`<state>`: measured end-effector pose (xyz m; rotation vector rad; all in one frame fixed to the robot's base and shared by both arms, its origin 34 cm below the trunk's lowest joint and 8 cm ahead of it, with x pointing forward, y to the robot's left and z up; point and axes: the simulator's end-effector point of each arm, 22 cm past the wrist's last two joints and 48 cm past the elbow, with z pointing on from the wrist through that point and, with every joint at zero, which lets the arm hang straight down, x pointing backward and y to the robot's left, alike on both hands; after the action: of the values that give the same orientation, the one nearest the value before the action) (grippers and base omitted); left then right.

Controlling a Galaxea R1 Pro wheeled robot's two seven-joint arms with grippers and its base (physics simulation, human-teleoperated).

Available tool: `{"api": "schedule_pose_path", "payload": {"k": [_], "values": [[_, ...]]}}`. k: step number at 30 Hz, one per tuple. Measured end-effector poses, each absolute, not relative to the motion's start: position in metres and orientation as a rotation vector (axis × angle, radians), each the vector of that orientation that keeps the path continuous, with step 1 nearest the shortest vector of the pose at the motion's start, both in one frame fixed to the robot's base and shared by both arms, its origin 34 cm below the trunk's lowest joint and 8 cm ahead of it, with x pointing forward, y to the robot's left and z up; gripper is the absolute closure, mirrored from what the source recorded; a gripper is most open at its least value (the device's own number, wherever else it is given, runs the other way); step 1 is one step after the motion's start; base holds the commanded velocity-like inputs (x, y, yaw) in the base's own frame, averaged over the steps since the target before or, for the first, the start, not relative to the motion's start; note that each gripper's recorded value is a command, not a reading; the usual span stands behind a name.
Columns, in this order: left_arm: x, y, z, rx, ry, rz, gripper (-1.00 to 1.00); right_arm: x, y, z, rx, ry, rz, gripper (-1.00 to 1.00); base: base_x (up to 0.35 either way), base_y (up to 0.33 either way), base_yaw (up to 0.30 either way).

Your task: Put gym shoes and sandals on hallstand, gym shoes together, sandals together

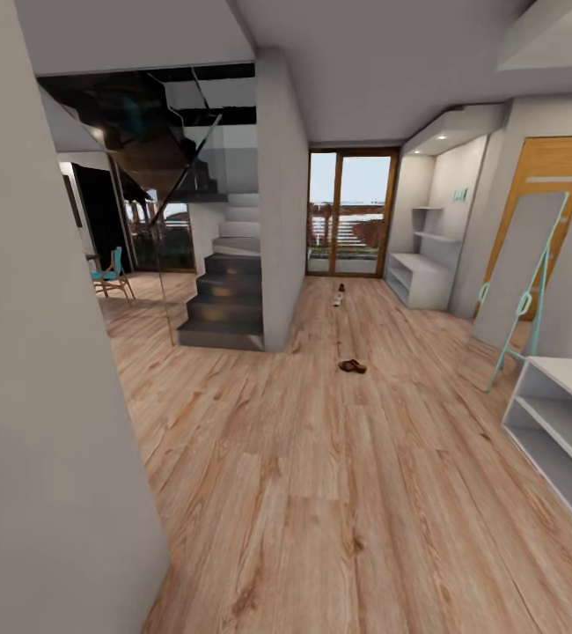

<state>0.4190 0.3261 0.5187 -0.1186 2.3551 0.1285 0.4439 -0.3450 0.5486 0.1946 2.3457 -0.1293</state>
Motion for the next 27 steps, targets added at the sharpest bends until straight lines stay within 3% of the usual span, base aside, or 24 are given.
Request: {"api": "schedule_pose_path", "payload": {"k": [15,27], "values": [[0.4191,0.3259,0.5187,-0.118,2.355,0.128,-1.0,0.4439,-0.3451,0.5485,0.195,2.346,-0.13,-1.0,0.017,0.017,-0.005],[0.4188,0.3256,0.5186,-0.117,2.356,0.128,-1.0,0.4438,-0.3443,0.5484,0.196,2.346,-0.128,-1.0,0.076,0.087,-0.166]]}}
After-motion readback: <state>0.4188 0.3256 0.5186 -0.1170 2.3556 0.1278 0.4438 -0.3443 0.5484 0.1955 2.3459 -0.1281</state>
